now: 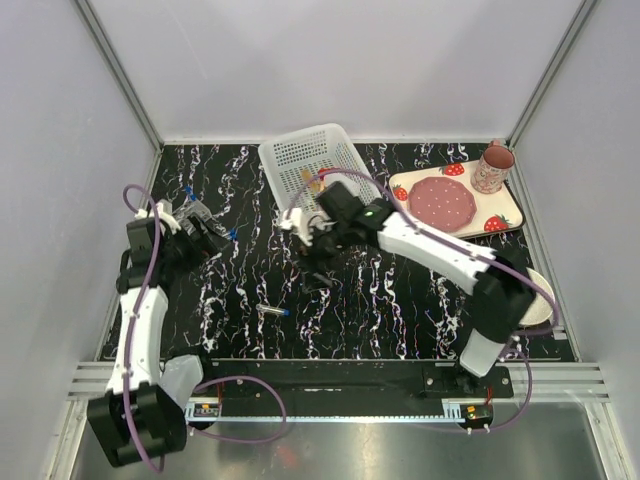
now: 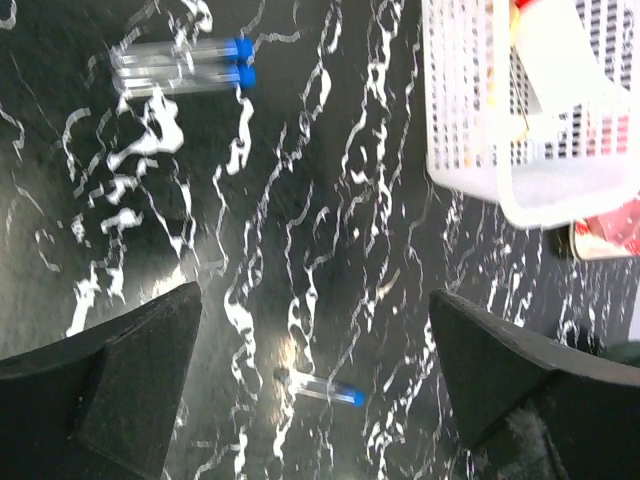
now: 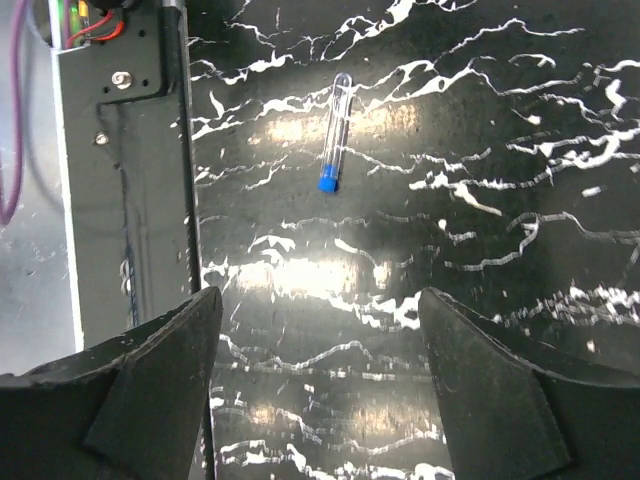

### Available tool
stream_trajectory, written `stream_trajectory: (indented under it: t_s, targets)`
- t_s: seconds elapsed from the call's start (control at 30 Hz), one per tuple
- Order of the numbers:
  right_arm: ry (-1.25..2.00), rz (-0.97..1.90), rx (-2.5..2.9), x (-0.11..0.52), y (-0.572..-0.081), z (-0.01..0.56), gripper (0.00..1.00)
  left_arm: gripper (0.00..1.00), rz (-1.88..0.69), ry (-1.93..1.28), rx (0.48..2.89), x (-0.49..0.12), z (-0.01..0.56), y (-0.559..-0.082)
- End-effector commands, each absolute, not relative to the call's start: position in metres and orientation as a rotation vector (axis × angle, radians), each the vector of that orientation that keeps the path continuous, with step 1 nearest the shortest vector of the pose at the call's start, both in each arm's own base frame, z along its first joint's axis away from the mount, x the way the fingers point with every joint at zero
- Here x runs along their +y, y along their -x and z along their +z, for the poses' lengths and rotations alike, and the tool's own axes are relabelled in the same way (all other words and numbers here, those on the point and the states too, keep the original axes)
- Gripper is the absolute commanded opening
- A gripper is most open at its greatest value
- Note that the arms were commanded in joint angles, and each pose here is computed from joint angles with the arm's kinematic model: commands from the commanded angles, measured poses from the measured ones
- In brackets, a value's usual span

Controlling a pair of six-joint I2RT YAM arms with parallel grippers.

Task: Organize the chemistry lab equipment

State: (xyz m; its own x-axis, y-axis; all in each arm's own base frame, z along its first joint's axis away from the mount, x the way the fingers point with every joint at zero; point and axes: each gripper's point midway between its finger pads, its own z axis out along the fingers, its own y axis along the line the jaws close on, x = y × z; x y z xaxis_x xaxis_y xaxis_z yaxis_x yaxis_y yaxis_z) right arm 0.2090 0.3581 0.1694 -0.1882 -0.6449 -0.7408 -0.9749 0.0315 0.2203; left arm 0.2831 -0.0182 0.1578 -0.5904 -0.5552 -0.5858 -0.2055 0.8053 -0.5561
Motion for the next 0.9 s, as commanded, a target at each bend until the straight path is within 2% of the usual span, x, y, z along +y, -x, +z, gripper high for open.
stream_trajectory:
  t_s: [0.0, 0.1, 0.13, 0.27, 0.5, 0.57, 0.6, 0.63, 0.87]
  targets:
    - [1.664, 0.798, 2.067, 0.383, -0.205, 0.134, 0.83, 0.99, -0.633, 0.463, 2.115, -0.035, 0.186, -0.259]
    - [1.747, 0.722, 2.079, 0.401, -0.199, 0.120, 0.75, 0.99, -0.508, 0.517, 2.129, -0.021, 0.183, -0.246]
    - [1.743, 0.714, 2.054, 0.412, -0.204, 0.129, 0.69, 0.99, -0.465, 0.558, 2.130, -0.015, 0.181, -0.242]
    - [1.815, 0.650, 2.121, 0.430, -0.204, 0.106, 0.62, 0.99, -0.160, 0.924, 2.063, 0.034, 0.174, -0.220]
    - [1.930, 0.473, 2.099, 0.454, -0.190, 0.076, 0.64, 0.99, 0.115, 1.026, 1.880, 0.078, 0.205, -0.193]
    - [1.925, 0.433, 2.107, 0.460, -0.191, 0.068, 0.69, 0.99, 0.213, 1.115, 1.793, 0.094, 0.212, -0.179]
    - [1.908, 0.407, 2.096, 0.465, -0.196, 0.071, 0.75, 0.99, 0.254, 1.152, 1.756, 0.101, 0.213, -0.173]
    - [1.911, 0.398, 2.103, 0.466, -0.195, 0.068, 0.76, 0.99, 0.314, 1.198, 1.704, 0.111, 0.215, -0.165]
    - [1.933, 0.315, 2.081, 0.479, -0.193, 0.046, 0.76, 0.99, 0.309, 1.210, 1.607, 0.113, 0.224, -0.154]
